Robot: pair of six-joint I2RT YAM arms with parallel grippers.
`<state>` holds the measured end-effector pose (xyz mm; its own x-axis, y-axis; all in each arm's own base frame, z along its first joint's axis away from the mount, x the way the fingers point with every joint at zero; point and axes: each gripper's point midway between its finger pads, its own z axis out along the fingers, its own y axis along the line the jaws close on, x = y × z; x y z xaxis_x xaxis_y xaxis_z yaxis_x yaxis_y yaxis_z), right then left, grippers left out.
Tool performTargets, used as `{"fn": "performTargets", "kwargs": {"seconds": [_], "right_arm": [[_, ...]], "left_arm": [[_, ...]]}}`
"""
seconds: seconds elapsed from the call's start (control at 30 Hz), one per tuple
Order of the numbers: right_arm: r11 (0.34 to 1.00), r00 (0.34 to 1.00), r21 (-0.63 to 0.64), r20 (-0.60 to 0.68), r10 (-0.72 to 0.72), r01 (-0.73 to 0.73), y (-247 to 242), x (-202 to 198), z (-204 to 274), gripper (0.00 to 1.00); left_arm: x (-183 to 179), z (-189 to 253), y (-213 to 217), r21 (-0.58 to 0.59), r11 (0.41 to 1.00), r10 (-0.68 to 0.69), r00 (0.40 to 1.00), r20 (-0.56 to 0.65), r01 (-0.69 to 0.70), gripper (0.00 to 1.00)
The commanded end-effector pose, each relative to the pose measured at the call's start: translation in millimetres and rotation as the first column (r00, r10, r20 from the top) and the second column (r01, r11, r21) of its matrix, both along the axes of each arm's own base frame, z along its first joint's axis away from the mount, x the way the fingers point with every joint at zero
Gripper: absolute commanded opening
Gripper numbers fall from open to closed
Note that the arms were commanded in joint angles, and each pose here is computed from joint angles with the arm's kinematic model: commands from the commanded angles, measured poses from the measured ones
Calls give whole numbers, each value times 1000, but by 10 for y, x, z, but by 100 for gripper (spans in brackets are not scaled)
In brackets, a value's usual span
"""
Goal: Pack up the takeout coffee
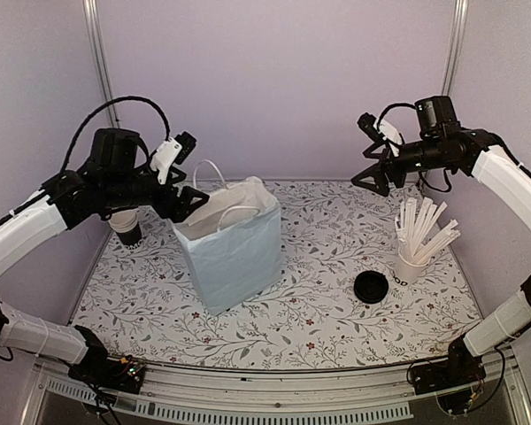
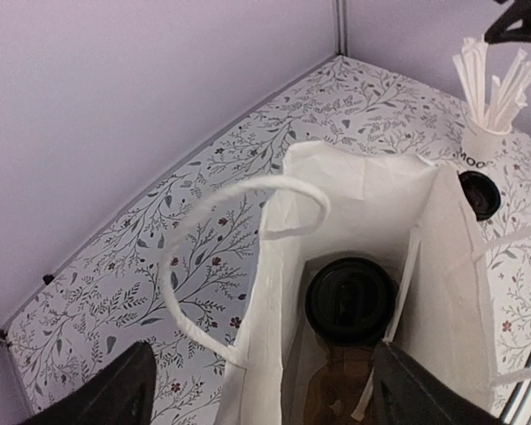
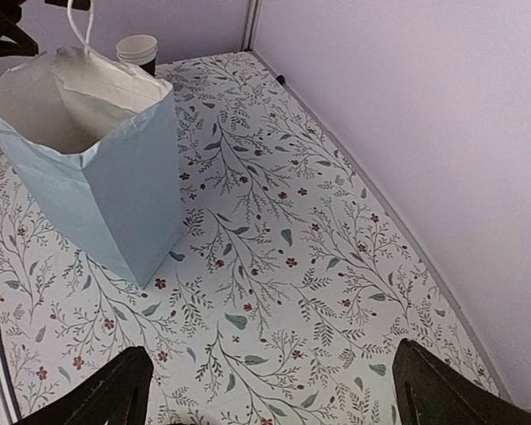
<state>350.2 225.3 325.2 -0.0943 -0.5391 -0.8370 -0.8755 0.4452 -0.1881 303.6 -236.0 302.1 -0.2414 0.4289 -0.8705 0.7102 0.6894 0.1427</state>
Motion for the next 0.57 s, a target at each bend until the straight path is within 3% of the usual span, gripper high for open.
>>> {"fn": "performTargets", "kwargs": {"seconds": [0.0,0.17,0.27,0.33,0.53], "right_arm": [[980,977,37,81,-196,194,-211,323,259,99],[922,919,122,108,-379,366,-529,577,396,99],[825,822,188,120,-557,532,-789,725,471,99],[785,783,215,112,-611,582,-876,747,484,99],[802,805,261,124,-580,537,-848,560,592,99]], "left_arm": [[132,343,344,-61,980,194,977,85,-189,97],[235,360,685,-129,912,402,913,75,-391,100],[293,361,969,-203,815,560,828,36,-542,100],[281,371,1039,-241,781,591,806,-12,-576,100],[189,466,1111,-306,743,611,790,-55,-596,99]]}}
